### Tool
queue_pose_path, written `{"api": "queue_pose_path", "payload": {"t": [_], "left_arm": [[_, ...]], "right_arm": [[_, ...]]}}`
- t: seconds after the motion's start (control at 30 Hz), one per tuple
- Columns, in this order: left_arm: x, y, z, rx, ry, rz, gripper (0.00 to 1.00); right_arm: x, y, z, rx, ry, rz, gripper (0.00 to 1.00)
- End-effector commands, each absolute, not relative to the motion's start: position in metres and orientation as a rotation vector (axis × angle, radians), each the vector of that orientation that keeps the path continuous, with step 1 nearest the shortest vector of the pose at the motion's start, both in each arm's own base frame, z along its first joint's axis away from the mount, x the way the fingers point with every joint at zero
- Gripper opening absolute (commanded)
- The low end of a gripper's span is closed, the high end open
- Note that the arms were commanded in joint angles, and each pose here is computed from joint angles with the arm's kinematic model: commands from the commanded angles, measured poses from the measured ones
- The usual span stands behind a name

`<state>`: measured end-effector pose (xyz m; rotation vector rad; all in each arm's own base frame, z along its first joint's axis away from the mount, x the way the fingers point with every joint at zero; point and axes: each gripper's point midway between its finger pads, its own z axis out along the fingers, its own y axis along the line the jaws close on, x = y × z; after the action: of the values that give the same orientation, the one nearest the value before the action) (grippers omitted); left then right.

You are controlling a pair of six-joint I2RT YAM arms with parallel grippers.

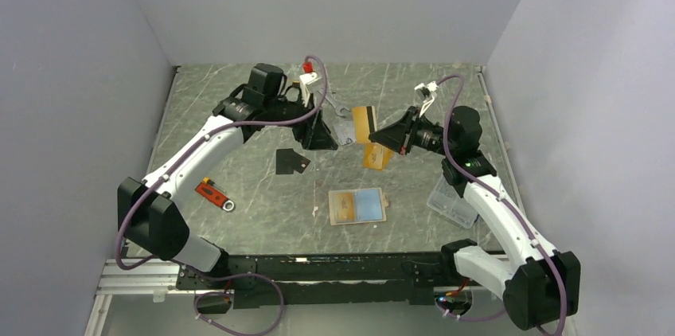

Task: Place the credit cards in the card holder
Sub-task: Pick up the credit card from the center of the board.

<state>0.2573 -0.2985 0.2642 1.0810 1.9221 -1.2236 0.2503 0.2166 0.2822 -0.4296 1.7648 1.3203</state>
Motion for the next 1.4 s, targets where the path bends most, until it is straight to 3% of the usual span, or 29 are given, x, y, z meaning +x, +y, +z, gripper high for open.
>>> {"api": "queue_pose_path", "payload": {"t": [0.0,0.17,0.33,0.83,1.2,1.3,1.37], "left_arm": [[0.246,-0.305,0.313,0.993,1.765,-1.482,0.79],[0.247,-0.296,0.321,0.944,1.727,-1.588,0.87],[0.250,-0.293,0.317,0.929,1.719,-1.616,0.87],[0.253,-0.297,0.315,0.946,1.702,-1.661,0.75],[0.256,-0.292,0.318,0.926,1.693,-1.692,0.48],[0.255,-0.289,0.319,0.927,1.685,-1.694,0.32],[0.255,-0.288,0.319,0.924,1.689,-1.690,0.16]], "right_arm": [[0.252,0.224,0.304,-0.456,1.655,1.390,0.00],[0.251,0.231,0.298,-0.469,1.663,1.462,0.00],[0.245,0.239,0.298,-0.495,1.656,1.514,0.00],[0.244,0.271,0.290,-0.511,1.626,1.703,0.00],[0.234,0.292,0.282,-0.573,1.628,1.758,0.00],[0.230,0.295,0.284,-0.601,1.620,1.761,0.00],[0.228,0.294,0.285,-0.609,1.619,1.755,0.00]]}}
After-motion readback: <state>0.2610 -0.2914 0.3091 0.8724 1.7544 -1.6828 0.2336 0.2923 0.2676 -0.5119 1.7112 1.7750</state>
